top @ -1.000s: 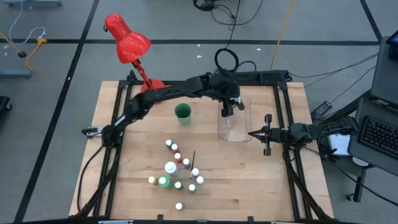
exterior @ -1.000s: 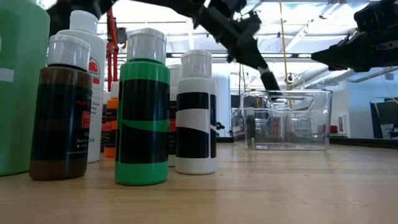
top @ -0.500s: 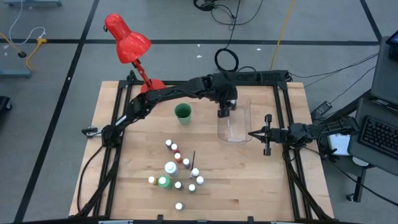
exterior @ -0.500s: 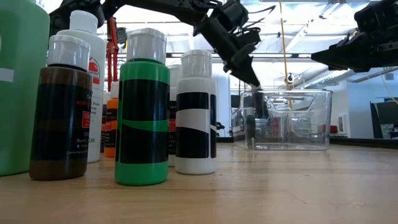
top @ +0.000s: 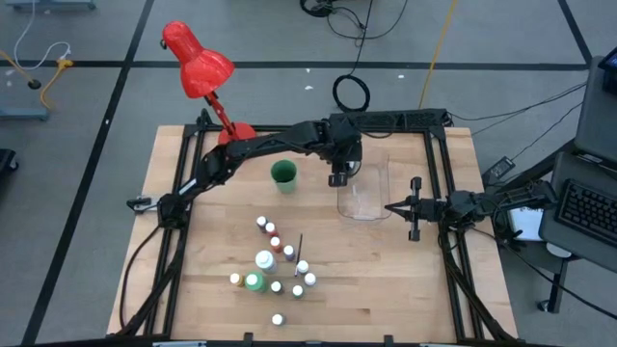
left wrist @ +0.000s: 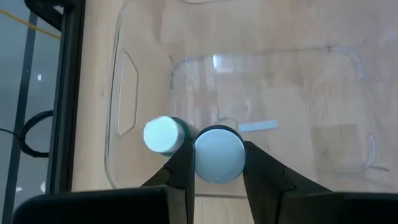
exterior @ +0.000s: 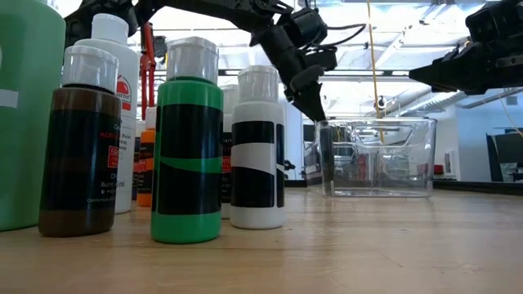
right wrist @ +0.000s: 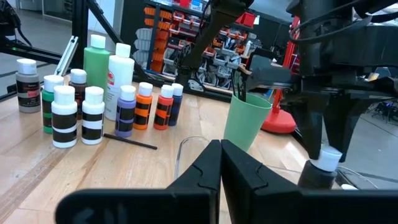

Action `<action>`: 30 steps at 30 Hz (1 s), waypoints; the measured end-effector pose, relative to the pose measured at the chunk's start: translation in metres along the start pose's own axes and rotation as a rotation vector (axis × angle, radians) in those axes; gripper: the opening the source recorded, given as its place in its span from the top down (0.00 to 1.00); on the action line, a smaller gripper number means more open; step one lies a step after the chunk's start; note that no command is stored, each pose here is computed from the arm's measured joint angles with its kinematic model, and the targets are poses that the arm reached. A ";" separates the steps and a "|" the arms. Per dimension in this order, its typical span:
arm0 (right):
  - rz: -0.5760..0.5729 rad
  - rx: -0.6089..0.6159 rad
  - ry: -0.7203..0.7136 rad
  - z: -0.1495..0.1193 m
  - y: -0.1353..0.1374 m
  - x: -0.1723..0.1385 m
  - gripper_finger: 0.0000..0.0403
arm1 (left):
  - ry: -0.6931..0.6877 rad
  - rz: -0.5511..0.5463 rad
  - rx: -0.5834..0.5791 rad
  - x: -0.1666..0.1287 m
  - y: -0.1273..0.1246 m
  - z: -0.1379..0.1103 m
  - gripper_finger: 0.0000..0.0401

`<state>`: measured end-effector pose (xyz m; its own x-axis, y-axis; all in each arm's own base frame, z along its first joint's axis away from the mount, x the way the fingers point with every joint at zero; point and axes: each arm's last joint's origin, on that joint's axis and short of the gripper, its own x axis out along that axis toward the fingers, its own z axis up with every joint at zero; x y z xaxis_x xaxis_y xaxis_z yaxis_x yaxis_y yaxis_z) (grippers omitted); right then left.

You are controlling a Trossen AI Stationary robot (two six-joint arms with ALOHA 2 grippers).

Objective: Pick & Place Paint Supplies
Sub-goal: Put the black paint bottle into the transparent bin

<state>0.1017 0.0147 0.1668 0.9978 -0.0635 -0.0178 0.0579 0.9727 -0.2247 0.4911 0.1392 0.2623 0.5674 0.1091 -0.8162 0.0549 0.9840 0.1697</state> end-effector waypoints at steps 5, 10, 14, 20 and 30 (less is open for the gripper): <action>0.000 0.000 0.000 0.000 0.000 0.000 0.99 | 0.070 -0.006 0.030 0.014 -0.007 -0.011 0.78; 0.000 0.000 0.000 0.000 0.000 0.000 0.99 | 0.069 0.025 0.051 0.029 -0.013 -0.016 0.78; 0.000 0.000 0.000 0.000 0.000 0.000 0.99 | 0.079 0.023 0.049 0.029 -0.014 -0.017 0.78; 0.000 0.000 0.000 0.000 0.000 0.000 0.99 | 0.077 0.025 0.016 0.029 -0.014 -0.016 0.71; 0.001 0.000 0.000 0.000 0.000 0.000 0.99 | 0.043 0.032 -0.007 0.007 -0.018 -0.008 0.34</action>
<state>0.1017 0.0147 0.1668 0.9979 -0.0626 -0.0178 0.0571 0.9728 -0.2244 0.4878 0.1233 0.2492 0.5328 0.1467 -0.8334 0.0314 0.9808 0.1927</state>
